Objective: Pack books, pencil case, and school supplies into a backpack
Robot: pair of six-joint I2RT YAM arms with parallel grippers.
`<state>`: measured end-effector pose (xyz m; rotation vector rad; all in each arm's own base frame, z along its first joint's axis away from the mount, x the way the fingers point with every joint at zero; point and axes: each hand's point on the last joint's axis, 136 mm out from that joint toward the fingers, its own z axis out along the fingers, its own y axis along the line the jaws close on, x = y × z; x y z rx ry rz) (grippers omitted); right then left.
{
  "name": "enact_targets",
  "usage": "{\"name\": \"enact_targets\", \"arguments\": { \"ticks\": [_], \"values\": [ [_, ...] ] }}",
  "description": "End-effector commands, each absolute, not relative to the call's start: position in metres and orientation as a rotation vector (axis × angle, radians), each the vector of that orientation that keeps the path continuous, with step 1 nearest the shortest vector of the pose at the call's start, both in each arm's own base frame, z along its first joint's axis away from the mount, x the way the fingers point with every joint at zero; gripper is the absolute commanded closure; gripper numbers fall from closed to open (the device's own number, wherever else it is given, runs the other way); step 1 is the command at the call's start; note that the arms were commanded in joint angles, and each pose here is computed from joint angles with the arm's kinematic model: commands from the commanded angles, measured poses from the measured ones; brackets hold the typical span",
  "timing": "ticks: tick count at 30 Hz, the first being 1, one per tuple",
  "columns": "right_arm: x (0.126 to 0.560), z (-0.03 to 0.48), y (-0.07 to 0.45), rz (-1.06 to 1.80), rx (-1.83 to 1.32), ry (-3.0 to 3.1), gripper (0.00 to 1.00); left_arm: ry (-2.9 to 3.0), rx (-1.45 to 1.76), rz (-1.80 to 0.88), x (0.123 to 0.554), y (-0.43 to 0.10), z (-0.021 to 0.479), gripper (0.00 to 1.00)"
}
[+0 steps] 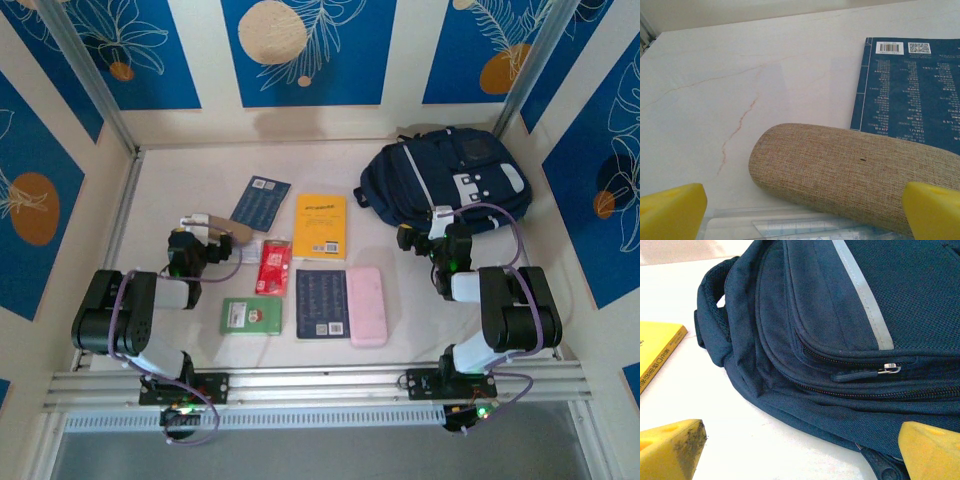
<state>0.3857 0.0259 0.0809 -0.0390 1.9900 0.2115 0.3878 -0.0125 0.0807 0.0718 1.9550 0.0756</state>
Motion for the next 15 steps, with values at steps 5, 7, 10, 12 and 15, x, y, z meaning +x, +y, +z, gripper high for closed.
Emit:
{"name": "enact_targets", "arguments": {
  "ticks": [5, 7, 10, 12, 15],
  "values": [
    [0.395, 0.095, 0.030, 0.237, -0.048, 1.939, 0.01, 1.914, 0.081, 0.067, 0.397, -0.015, 0.091, 0.00],
    [0.394, 0.095, 0.031, 0.241, -0.049, 1.939, 0.01, 1.913, 0.080, 0.067, 0.397, -0.015, 0.092, 0.00],
    [0.392, 0.103, 0.028, 0.244, -0.037, 1.924, 0.01, 1.884, 0.032, 0.099, 0.393, -0.007, 0.097, 0.00],
    [0.389, 0.113, 0.030, 0.238, -0.054, 1.933, 0.01, 1.851, -0.022, 0.136, 0.386, 0.002, 0.107, 0.00],
    [0.382, 0.136, 0.039, 0.215, -0.108, 1.911, 0.01, 1.839, 0.024, 0.141, 0.379, -0.005, 0.125, 0.00]
  ]
}}
